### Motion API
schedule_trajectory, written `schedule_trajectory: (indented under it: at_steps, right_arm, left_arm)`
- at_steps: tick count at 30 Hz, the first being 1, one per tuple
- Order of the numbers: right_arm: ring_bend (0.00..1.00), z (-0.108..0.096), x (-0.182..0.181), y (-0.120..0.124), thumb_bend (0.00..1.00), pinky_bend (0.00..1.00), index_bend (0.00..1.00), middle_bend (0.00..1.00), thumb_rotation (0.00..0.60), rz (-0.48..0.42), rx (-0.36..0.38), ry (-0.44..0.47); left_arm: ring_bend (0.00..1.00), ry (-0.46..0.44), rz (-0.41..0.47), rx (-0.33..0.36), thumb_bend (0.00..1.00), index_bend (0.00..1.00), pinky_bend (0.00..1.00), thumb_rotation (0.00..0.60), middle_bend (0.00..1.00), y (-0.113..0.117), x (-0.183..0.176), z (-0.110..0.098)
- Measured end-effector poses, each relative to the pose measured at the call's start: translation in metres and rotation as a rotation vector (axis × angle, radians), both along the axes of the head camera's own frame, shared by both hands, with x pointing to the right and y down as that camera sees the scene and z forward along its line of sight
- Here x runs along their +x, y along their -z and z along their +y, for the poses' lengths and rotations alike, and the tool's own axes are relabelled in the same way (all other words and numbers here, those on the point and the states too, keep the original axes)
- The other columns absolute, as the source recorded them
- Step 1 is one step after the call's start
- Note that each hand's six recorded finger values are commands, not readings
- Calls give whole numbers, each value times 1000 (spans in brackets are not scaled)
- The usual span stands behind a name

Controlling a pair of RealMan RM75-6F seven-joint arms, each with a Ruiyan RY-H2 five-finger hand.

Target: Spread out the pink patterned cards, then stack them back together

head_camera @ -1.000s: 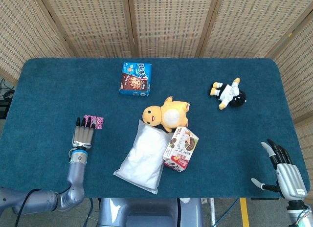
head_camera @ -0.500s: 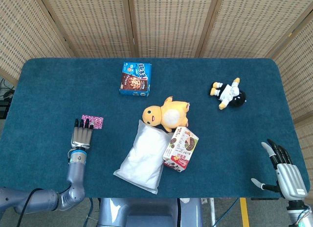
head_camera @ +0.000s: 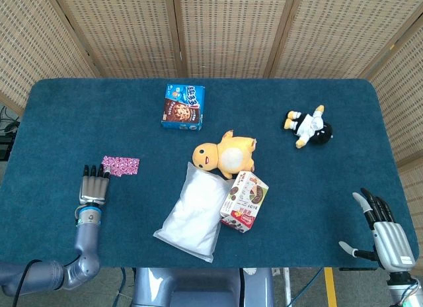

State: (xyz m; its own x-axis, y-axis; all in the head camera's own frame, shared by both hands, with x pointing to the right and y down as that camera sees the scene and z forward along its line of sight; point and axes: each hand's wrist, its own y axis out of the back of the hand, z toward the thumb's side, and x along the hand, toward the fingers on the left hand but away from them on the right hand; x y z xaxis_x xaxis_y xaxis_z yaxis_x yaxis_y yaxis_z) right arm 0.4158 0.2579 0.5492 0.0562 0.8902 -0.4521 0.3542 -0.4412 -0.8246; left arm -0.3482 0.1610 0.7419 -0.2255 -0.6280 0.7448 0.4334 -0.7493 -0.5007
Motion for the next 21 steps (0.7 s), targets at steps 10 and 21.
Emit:
schedule_trajectory:
  at_steps: [10, 21]
  right_arm:
    - [0, 0, 1, 1, 106, 0, 43, 0, 600, -1, 2, -4]
    - [0, 1, -1, 1, 105, 0, 43, 0, 600, 1, 4, 1]
  left_arm:
    - [0, 37, -48, 5, 856, 50, 0, 600, 0, 4, -32, 0]
    - [0, 96, -35, 25, 855, 27, 0, 600, 0, 9, -59, 0]
